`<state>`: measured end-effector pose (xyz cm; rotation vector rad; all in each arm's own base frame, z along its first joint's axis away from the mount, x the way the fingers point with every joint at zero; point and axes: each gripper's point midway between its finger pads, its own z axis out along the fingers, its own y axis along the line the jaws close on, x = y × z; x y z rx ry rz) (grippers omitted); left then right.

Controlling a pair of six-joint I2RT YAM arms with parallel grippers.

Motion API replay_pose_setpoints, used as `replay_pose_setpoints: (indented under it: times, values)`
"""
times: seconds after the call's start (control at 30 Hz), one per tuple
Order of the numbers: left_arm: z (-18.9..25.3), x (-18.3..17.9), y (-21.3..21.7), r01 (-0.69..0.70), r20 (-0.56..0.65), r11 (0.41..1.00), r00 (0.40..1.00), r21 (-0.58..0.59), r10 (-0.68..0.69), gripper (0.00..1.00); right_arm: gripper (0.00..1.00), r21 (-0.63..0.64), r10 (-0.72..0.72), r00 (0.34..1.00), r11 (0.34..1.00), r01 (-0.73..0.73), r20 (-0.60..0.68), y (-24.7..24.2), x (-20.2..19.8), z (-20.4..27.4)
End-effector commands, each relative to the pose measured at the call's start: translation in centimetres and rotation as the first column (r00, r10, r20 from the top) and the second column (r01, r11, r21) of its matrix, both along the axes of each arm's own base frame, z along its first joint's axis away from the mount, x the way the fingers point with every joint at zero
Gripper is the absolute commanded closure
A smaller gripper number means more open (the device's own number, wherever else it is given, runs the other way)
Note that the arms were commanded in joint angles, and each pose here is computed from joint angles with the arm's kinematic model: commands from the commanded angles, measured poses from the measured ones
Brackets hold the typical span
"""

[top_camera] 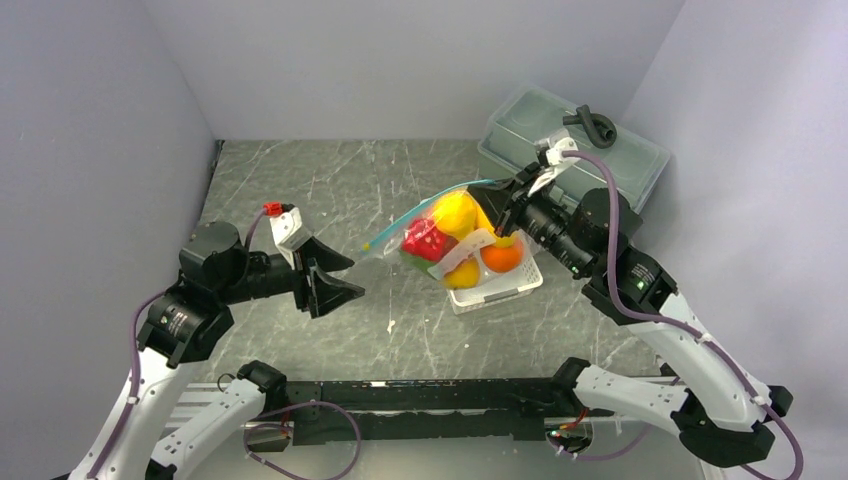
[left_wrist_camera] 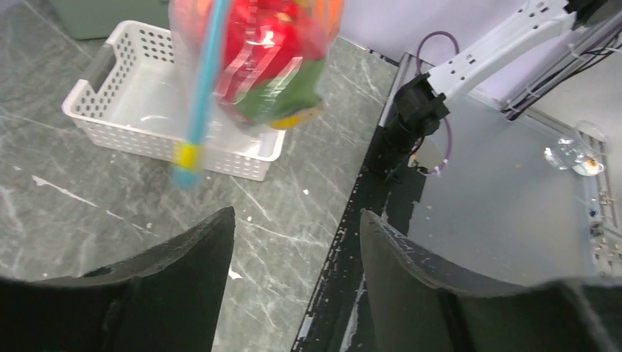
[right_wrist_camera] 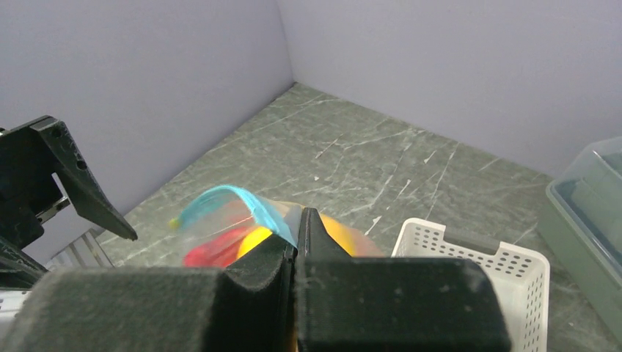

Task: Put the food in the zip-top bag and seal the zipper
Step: Zip the zipper food storage bag, then place the zipper food storage bag at the center of the board.

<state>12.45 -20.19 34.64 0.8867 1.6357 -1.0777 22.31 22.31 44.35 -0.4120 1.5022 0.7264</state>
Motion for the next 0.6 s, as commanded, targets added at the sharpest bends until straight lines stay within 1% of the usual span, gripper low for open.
replay_pose_setpoints:
  times: [0.0, 0.07, 0.13, 0.23, 0.37, 0.57]
  values:
    - [0.4, 1.0, 0.6, -0.078, 0.012, 0.997, 0.997, 0.002, 0.078, 0.27, 1.0, 0.064, 0.009, 0.995, 0.998, -0.016, 0.096, 0.0, -0.2, 4.3]
    - [0.5, 1.3, 0.8, -0.104, 0.018, 0.995, 0.994, 0.003, 0.104, 0.19, 1.0, 0.046, 0.023, 0.996, 0.999, -0.027, 0.086, 0.4, -0.1, 3.9]
    - [0.6, 1.7, 0.9, -0.127, 0.023, 0.992, 0.992, 0.001, 0.127, 0.07, 1.0, 0.03, 0.04, 0.996, 0.999, -0.043, 0.08, 0.8, -0.1, 3.6]
    - [0.8, 2.2, 1.3, -0.166, 0.03, 0.986, 0.986, 0.0, 0.166, 0.01, 1.0, 0.007, 0.065, 0.996, 0.998, -0.065, 0.067, 1.4, -0.1, 3.0]
    - [1.1, 2.6, 1.5, -0.191, 0.04, 0.982, 0.981, -0.005, 0.191, 0.0, 1.0, -0.027, 0.112, 0.993, 0.994, -0.111, 0.042, 2.5, -0.1, 2.1]
    - [1.8, 2.6, 1.4, -0.185, 0.059, 0.983, 0.981, -0.012, 0.185, 0.0, 1.0, -0.077, 0.192, 0.981, 0.978, -0.192, -0.002, 4.3, -0.3, 0.8]
